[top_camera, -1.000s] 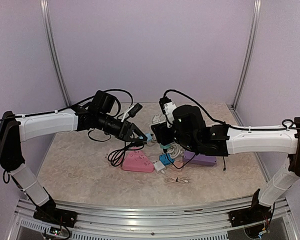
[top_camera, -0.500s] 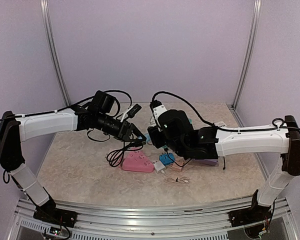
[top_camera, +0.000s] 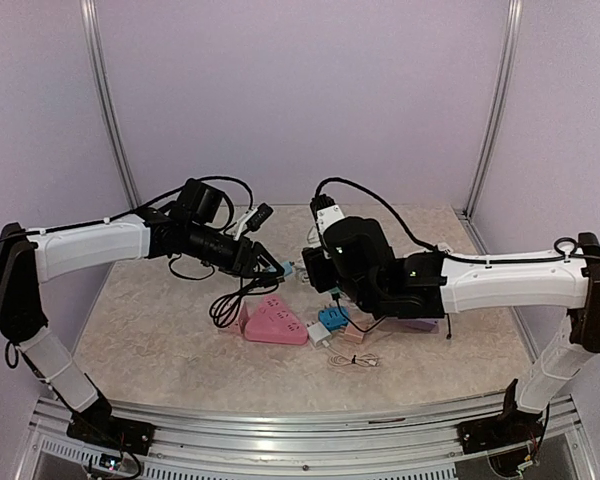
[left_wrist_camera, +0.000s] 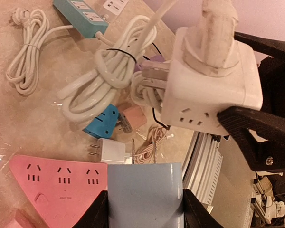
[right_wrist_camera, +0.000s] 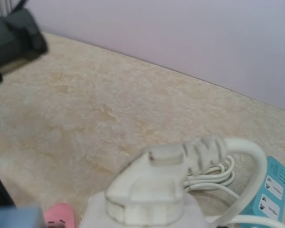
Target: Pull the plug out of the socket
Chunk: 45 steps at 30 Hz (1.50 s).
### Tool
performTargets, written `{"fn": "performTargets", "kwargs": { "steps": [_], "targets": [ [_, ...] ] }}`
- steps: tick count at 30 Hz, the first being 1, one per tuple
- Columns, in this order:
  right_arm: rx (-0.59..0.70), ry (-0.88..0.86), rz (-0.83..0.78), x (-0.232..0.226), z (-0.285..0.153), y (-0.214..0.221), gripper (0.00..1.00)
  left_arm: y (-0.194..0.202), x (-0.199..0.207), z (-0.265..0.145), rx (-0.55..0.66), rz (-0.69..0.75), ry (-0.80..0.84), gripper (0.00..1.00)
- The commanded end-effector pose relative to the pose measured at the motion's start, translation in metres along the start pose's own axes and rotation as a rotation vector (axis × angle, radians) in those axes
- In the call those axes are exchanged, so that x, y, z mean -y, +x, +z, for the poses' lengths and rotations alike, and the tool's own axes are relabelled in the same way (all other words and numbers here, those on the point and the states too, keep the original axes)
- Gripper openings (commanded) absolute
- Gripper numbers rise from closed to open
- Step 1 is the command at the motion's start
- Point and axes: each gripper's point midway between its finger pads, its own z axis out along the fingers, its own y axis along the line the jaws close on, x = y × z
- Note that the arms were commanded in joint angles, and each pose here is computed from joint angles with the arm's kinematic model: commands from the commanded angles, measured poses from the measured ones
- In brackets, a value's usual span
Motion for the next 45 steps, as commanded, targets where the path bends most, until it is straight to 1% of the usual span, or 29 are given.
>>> {"fn": "performTargets", "kwargs": {
  "steps": [1, 5, 9, 16, 19, 22, 28, 34, 43, 45],
  "targets": [
    [0.121, 0.039, 0.146, 0.031, -0.019, -0.045, 0.00, -0.034, -0.012, -0.035, 0.116, 0.072, -0.128, 0.08],
    [0.129, 0.030, 0.165, 0.036, -0.023, -0.045, 0.00, -0.042, -0.039, -0.049, 0.144, 0.071, -0.250, 0.08],
    [0.132, 0.033, 0.174, 0.040, -0.027, -0.044, 0.00, -0.038, -0.055, -0.047, 0.123, 0.081, -0.356, 0.08],
    [0.133, 0.007, 0.176, 0.035, -0.027, -0.045, 0.00, -0.044, -0.073, -0.027, 0.062, 0.065, -0.384, 0.09],
    [0.132, -0.006, 0.180, 0.033, -0.026, -0.044, 0.00, -0.044, -0.087, -0.017, 0.039, 0.052, -0.425, 0.11],
    [0.130, -0.014, 0.183, 0.031, -0.025, -0.044, 0.00, -0.041, -0.102, -0.005, 0.003, 0.027, -0.455, 0.12],
    [0.129, -0.031, 0.186, 0.028, -0.025, -0.042, 0.00, -0.023, -0.130, 0.017, -0.066, -0.027, -0.480, 0.12],
    [0.127, -0.039, 0.187, 0.025, -0.024, -0.041, 0.00, -0.005, -0.148, 0.027, -0.120, -0.068, -0.507, 0.16],
    [0.124, -0.036, 0.186, 0.026, -0.023, -0.040, 0.00, 0.011, -0.159, 0.037, -0.180, -0.117, -0.513, 0.30],
    [0.125, -0.037, 0.187, 0.025, -0.023, -0.041, 0.00, 0.014, -0.162, 0.038, -0.192, -0.125, -0.517, 0.32]
  ]
}}
